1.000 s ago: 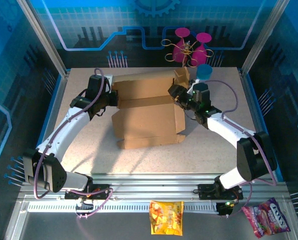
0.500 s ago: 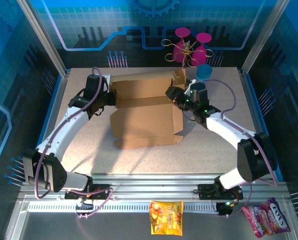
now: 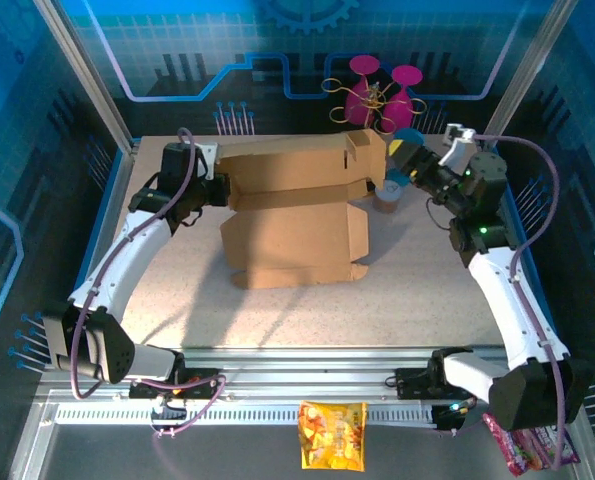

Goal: Fold the paper box

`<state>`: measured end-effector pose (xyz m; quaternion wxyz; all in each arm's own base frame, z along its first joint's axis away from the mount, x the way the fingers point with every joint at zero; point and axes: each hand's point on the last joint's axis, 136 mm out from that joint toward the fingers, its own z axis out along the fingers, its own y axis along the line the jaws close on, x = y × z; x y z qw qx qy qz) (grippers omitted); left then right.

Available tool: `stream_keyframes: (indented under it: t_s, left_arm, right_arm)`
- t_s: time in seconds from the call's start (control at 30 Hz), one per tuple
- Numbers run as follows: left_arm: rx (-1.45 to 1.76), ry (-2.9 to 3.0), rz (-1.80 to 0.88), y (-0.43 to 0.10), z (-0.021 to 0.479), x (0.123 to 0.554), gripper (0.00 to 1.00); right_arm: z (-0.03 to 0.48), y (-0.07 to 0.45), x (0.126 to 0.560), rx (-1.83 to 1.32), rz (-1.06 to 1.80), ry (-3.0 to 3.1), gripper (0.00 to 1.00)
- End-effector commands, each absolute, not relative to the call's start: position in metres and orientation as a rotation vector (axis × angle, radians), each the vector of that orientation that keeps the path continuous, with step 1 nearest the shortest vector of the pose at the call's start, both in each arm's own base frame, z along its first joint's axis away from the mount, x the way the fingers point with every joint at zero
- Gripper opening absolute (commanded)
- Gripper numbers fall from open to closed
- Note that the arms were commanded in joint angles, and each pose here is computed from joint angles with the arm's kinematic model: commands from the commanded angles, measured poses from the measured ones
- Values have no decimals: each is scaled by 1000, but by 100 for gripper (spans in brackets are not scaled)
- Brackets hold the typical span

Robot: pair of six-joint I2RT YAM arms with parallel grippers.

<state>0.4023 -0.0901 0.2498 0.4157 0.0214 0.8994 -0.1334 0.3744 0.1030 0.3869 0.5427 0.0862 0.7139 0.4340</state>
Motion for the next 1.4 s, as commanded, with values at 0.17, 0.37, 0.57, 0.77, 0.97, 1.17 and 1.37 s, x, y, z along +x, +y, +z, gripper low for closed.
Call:
stream_keyframes:
  t_s: [0.17, 0.37, 0.57, 0.77, 0.97, 1.17, 1.37]
  left_arm:
    - [147, 2192, -498, -101, 274, 406, 0]
    - [185, 2197, -562, -106, 275, 410, 0]
    - [185, 2215, -584, -105, 269, 414, 0]
    - [170, 2218, -598, -104, 267, 417, 0]
    - [151, 2237, -600, -102, 263, 421, 0]
    - [146, 2237, -607, -102, 262, 426, 0]
    - [148, 2237, -608, -102, 262, 428, 0]
  right_arm:
    - [369, 92, 411, -71, 975, 1707, 45]
    - [351, 96, 421, -316, 986, 1658, 48]
    - [346, 118, 420, -448, 1043, 1617, 48]
    - [340, 129, 417, -476, 1101, 1638, 46]
    - [342, 145, 404, -510, 1145, 1631, 48]
    - [345, 163, 392, -570, 1163, 1633, 49]
    - [345, 175, 391, -612, 1122, 1639, 50]
